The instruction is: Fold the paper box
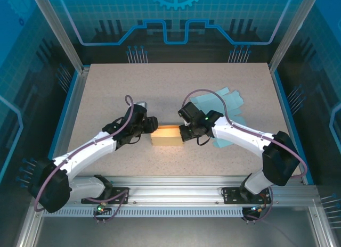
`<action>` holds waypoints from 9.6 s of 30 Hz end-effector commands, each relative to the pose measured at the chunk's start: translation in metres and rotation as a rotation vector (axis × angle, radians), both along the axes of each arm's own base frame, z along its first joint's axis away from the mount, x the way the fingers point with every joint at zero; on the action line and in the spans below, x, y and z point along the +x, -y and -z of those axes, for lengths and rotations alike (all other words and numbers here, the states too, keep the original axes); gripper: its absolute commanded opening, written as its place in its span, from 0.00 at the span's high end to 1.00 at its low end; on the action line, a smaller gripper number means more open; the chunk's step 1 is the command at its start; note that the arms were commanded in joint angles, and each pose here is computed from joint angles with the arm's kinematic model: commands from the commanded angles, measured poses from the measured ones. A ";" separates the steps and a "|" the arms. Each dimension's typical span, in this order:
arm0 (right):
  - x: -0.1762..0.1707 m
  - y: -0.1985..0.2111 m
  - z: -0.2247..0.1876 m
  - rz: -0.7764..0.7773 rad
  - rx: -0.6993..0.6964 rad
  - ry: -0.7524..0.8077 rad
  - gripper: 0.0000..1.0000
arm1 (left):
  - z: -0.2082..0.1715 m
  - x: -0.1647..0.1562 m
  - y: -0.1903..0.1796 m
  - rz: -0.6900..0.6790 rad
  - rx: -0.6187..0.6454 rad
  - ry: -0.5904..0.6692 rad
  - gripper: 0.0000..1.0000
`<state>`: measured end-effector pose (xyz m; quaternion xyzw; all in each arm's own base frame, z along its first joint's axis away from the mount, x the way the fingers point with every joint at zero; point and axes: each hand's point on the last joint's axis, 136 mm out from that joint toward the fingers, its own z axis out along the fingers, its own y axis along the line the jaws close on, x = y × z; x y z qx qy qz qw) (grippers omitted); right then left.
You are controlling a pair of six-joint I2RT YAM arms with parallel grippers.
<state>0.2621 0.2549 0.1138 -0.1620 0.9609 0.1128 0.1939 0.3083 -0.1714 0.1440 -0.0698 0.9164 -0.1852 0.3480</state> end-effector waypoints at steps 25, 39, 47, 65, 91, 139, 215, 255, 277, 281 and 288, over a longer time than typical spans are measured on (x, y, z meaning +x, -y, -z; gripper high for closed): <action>-0.002 -0.007 -0.003 -0.008 -0.022 0.024 0.90 | 0.056 -0.036 -0.006 -0.062 -0.124 -0.106 0.74; -0.004 -0.015 -0.041 -0.021 0.085 0.085 0.47 | 0.065 -0.037 -0.007 -0.073 -0.105 -0.101 0.77; 0.001 -0.015 -0.068 0.029 0.165 0.139 0.37 | 0.066 -0.037 -0.004 -0.070 -0.105 -0.095 0.77; -0.015 0.023 -0.072 -0.081 0.038 0.193 0.37 | -0.015 -0.025 0.004 0.079 -0.057 0.093 0.39; 0.000 0.017 0.001 -0.153 -0.046 0.078 0.45 | 0.016 -0.038 0.007 0.313 0.135 0.023 0.40; 0.032 0.028 -0.016 -0.147 -0.004 0.258 0.73 | 0.056 -0.028 0.002 0.250 0.212 -0.126 0.51; 0.073 0.019 -0.009 -0.282 0.204 0.404 0.56 | 0.068 -0.031 -0.006 0.218 0.271 -0.226 0.54; 0.037 -0.017 -0.039 -0.280 0.342 0.213 1.00 | 0.069 -0.028 0.000 0.218 0.244 -0.229 0.61; 0.031 -0.007 -0.074 -0.266 0.264 0.287 0.88 | 0.068 -0.029 -0.003 0.209 0.249 -0.228 0.62; 0.036 0.014 -0.099 -0.231 0.169 0.317 0.79 | 0.067 -0.029 -0.002 0.208 0.248 -0.228 0.62; 0.046 0.035 -0.081 -0.204 -0.044 0.171 0.69 | 0.068 -0.030 -0.004 0.204 0.254 -0.232 0.62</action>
